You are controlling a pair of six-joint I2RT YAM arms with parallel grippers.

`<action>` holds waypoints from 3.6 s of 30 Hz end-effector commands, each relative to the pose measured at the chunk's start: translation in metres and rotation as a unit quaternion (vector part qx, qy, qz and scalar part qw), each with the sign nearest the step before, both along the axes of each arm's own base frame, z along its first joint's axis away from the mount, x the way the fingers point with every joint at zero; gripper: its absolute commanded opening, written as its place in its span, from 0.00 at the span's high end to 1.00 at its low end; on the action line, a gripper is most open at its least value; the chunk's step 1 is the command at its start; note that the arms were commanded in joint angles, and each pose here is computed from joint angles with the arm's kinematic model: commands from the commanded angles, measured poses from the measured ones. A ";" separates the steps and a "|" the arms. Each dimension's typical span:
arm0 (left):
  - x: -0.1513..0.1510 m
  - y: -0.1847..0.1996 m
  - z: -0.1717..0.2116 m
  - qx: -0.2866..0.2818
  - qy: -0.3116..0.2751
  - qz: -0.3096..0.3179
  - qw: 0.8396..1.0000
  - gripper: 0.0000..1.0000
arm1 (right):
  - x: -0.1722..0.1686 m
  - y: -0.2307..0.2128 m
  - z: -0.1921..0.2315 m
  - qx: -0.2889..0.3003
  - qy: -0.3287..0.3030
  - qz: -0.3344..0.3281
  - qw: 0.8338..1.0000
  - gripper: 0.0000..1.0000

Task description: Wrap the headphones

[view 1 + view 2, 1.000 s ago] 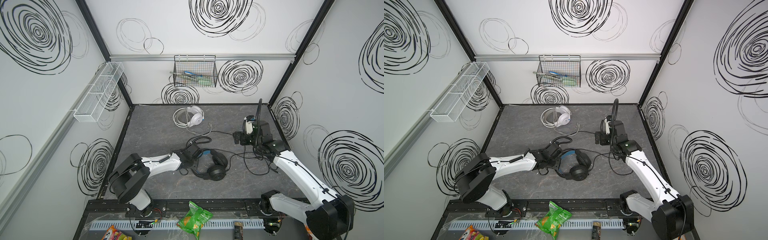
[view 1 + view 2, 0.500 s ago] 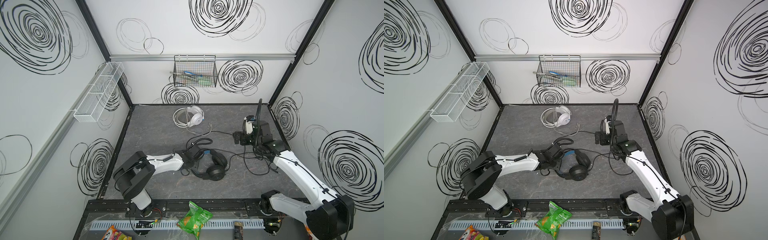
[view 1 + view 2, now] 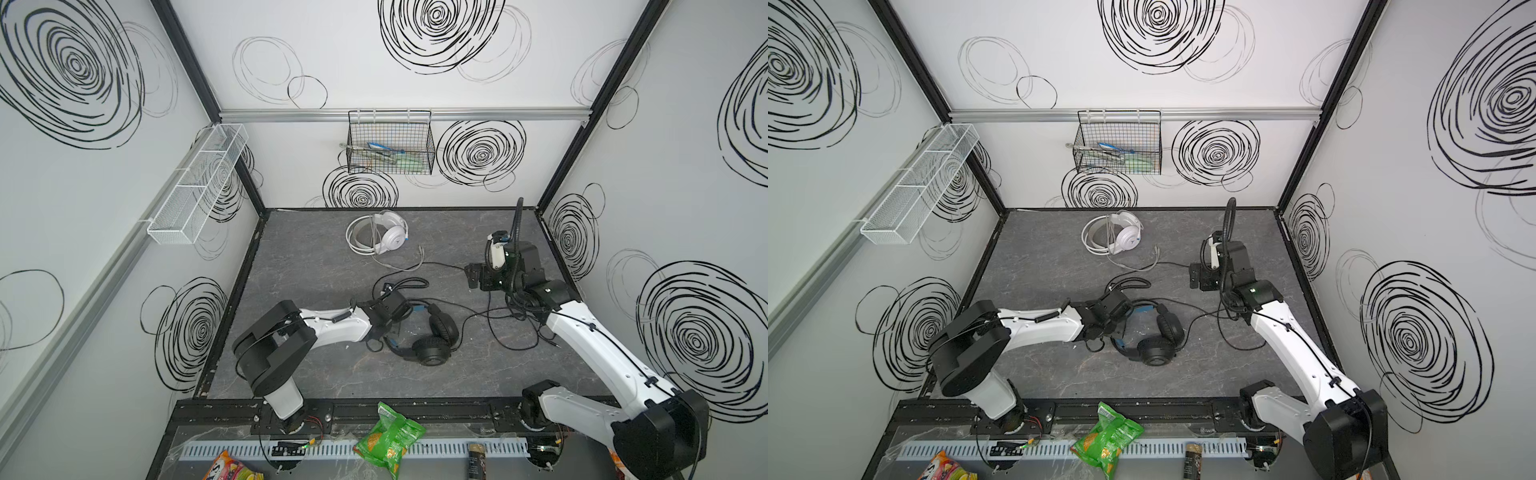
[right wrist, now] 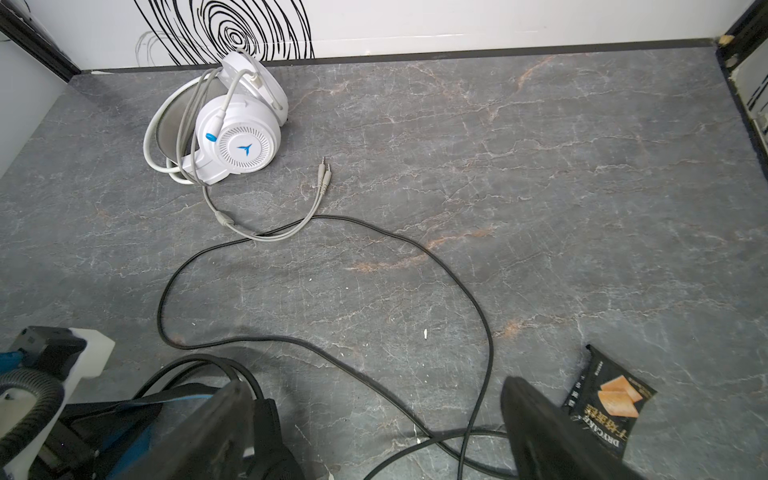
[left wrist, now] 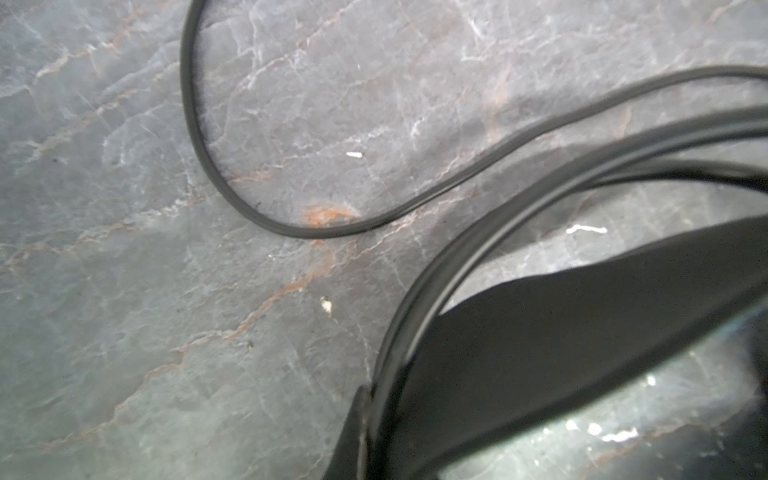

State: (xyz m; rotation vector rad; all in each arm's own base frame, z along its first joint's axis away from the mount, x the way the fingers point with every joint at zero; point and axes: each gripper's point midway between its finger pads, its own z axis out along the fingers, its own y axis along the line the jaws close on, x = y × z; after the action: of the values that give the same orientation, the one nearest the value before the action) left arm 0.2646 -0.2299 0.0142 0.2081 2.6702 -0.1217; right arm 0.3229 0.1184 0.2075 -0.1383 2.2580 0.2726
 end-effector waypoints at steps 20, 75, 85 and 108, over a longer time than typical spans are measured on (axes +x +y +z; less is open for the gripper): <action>0.034 0.035 0.186 -0.051 -0.134 -0.050 0.988 1.00 | -0.009 0.044 0.068 0.034 -0.084 0.118 0.989 0.03; 0.013 0.052 0.386 -0.039 -0.480 -0.196 0.854 1.00 | -0.062 0.132 0.210 0.236 -0.073 0.324 0.913 0.03; 0.014 0.013 0.378 -0.009 -0.507 -0.227 0.832 1.00 | -0.071 0.162 0.184 0.306 0.024 0.369 0.877 0.03; 0.022 -0.020 0.369 -0.022 -0.508 -0.271 0.817 1.00 | -0.105 0.181 0.153 0.344 0.094 0.448 0.820 0.00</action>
State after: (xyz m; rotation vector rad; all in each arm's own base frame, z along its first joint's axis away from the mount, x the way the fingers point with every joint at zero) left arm 0.2881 -0.2396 0.3435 0.8351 1.6066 -0.1043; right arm 0.2263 0.2954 0.3537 -0.7548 2.0178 1.5736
